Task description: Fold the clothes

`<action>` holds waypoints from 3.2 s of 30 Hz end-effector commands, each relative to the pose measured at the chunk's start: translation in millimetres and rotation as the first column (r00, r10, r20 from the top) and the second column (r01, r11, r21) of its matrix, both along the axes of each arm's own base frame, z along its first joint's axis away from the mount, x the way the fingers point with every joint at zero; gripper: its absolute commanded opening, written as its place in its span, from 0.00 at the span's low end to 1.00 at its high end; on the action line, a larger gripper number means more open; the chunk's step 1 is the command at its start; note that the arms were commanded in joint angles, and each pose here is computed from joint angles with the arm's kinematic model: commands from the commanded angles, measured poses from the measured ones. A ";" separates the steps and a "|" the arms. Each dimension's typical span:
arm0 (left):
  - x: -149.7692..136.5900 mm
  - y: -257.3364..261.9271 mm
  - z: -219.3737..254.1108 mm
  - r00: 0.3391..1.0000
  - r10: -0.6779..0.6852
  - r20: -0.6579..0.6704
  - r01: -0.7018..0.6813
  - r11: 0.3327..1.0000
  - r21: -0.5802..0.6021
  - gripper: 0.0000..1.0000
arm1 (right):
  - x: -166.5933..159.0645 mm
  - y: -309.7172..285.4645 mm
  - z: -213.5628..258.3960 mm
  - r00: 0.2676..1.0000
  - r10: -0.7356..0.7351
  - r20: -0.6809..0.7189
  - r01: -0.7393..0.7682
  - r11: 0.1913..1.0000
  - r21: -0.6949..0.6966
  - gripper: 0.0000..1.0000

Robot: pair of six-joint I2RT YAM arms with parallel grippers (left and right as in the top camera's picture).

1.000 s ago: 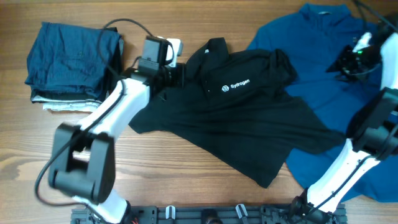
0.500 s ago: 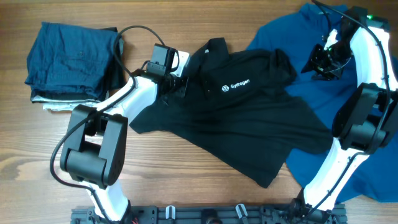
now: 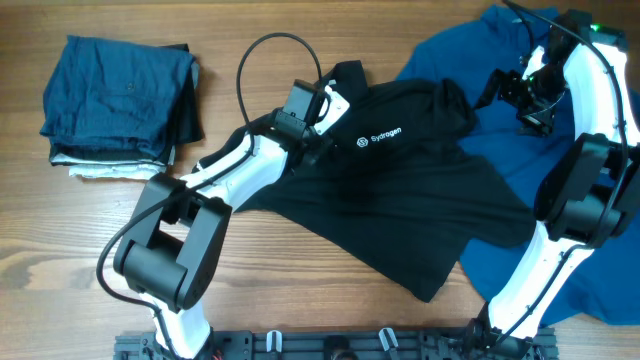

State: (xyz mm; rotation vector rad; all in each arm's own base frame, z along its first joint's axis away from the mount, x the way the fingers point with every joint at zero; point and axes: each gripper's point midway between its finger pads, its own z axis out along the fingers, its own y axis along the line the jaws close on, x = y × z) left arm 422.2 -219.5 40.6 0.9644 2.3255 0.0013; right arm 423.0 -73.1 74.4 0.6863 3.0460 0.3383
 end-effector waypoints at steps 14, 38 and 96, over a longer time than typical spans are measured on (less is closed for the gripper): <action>24.0 19.7 13.3 0.992 0.030 0.123 -0.041 0.995 0.088 0.58 | 110.5 -29.8 31.8 0.885 0.033 0.464 0.034 0.990 -0.134 0.99; 37.4 23.6 15.4 0.989 0.131 0.071 -0.121 0.985 -0.121 0.69 | 128.2 -35.1 43.0 0.842 0.043 0.538 0.047 0.987 -0.153 1.00; 121.6 180.5 51.6 0.707 0.707 0.005 -0.582 0.585 -0.565 0.54 | 128.2 -35.1 43.0 0.842 0.043 0.538 0.047 0.987 -0.153 1.00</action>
